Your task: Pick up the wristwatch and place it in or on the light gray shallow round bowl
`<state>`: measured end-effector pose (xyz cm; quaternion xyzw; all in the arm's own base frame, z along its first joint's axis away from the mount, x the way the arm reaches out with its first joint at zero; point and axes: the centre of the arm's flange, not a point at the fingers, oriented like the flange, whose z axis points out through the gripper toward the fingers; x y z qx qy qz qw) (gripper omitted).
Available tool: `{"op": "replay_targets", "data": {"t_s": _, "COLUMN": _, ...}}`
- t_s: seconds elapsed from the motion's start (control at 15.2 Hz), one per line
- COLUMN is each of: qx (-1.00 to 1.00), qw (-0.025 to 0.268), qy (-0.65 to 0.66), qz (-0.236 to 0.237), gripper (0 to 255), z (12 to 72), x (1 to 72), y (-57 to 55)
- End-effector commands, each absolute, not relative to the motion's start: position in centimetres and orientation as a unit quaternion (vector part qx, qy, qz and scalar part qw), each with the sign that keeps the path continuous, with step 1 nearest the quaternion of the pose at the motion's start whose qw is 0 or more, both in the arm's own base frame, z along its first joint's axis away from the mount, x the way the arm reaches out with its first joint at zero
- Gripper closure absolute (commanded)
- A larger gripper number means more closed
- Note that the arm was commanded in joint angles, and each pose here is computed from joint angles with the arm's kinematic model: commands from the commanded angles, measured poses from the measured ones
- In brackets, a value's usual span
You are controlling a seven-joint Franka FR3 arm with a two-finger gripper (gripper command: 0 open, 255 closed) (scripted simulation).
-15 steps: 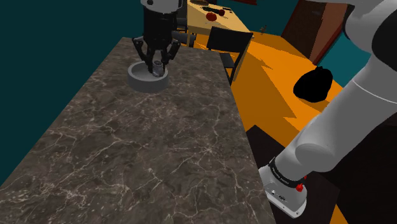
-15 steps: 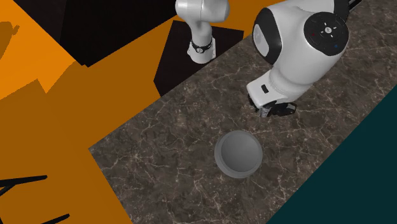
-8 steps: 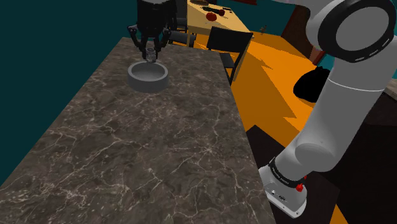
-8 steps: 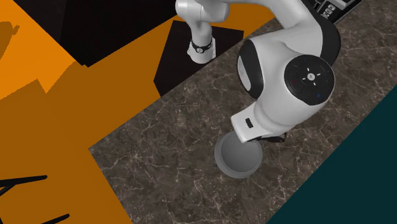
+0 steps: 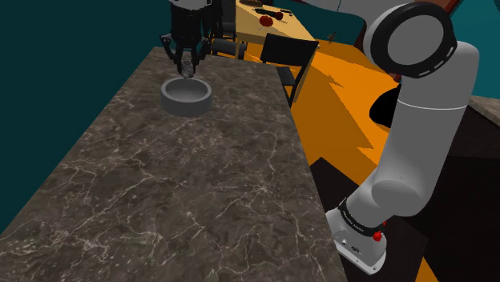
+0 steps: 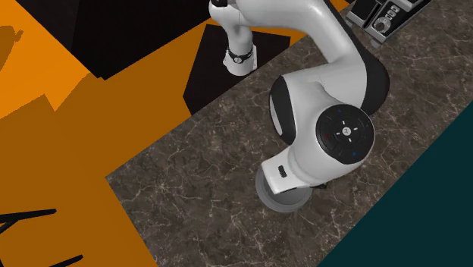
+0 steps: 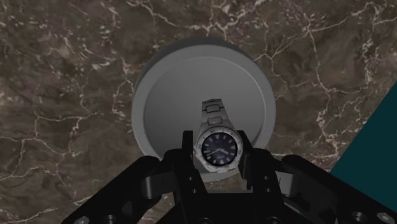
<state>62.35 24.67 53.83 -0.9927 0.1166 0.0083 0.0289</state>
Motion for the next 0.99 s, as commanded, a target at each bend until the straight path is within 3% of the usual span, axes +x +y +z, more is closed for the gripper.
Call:
{"op": "replay_targets", "data": {"t_s": 0.0, "qx": -0.993, "qw": 0.029, "qy": 0.116, "qz": 0.008, "gripper": 255, "z": 52.8, "x": 62.4, "y": 24.7}}
{"op": "replay_targets", "data": {"t_s": 0.46, "qx": -0.993, "qw": 0.029, "qy": 0.116, "qz": 0.008, "gripper": 255, "z": 49.1, "x": 62.4, "y": 24.7}}
{"op": "replay_targets", "data": {"t_s": 0.92, "qx": -0.993, "qw": 0.029, "qy": 0.116, "qz": 0.008, "gripper": 255, "z": 49.1, "x": 62.4, "y": 24.7}}
